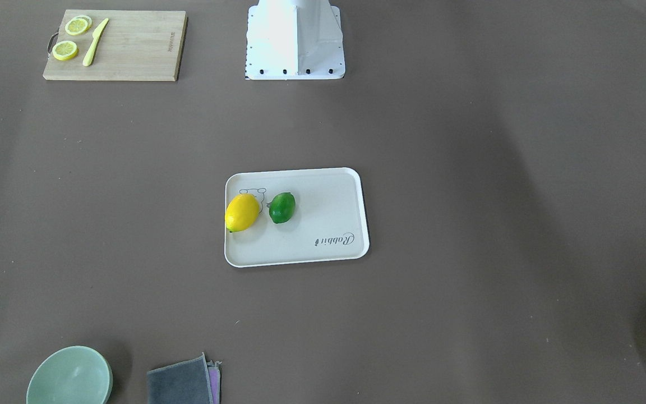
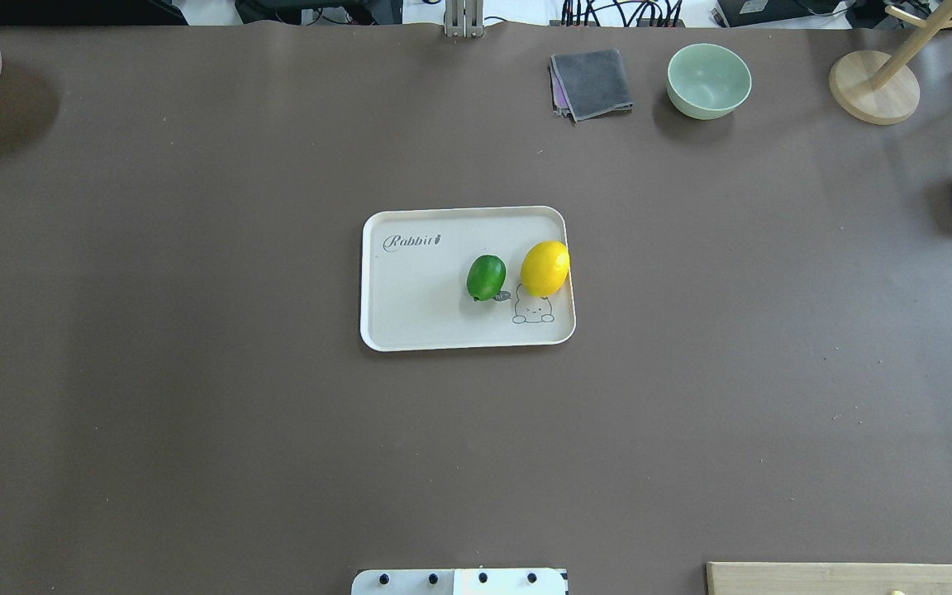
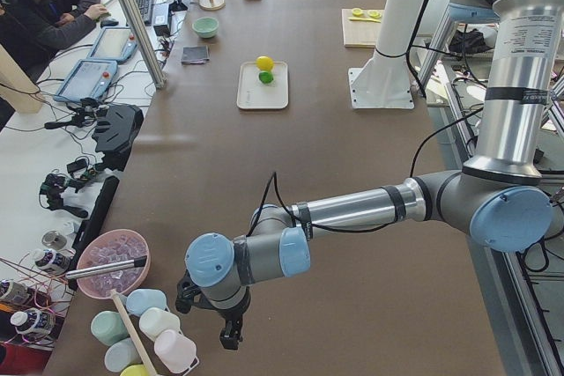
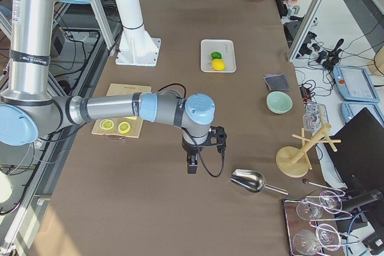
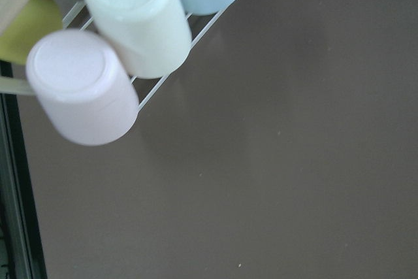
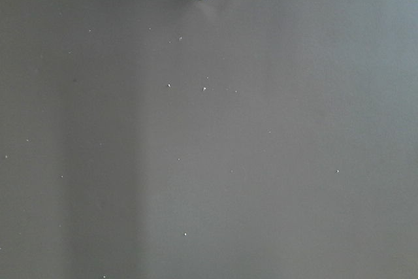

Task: Place all lemons on tray

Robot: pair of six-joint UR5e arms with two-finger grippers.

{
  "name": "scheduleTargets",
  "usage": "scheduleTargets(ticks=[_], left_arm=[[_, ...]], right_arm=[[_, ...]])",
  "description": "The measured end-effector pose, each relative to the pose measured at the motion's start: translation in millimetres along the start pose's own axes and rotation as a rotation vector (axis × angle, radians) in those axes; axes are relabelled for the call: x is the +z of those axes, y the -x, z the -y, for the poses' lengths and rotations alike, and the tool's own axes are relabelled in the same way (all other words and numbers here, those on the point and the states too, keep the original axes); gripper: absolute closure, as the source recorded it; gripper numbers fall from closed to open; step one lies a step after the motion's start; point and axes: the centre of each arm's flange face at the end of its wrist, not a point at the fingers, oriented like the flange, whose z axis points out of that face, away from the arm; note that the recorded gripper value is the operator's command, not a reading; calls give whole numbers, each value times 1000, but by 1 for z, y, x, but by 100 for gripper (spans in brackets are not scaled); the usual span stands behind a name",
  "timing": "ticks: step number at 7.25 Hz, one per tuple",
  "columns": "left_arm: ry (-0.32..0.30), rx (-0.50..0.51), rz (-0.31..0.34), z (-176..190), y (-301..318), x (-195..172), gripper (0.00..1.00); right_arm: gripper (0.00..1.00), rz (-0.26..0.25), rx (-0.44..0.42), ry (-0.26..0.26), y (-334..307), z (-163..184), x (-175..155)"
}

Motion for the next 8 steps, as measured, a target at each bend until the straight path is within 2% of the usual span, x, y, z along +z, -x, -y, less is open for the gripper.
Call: scheduleTargets(ticks=[2, 3, 6, 8], left_arm=[[-30, -102, 5, 9, -11, -17, 2], [-45, -117, 4, 18, -22, -33, 2], [-73, -120, -82, 31, -50, -57, 2], [-83, -112, -109, 33, -56, -61, 2]], right_arm=[[0, 5, 10, 1, -3, 1, 2], [0, 15, 13, -1, -2, 2, 2], [0, 29, 20, -7, 0, 3, 1], [0, 37, 20, -9, 1, 4, 1]])
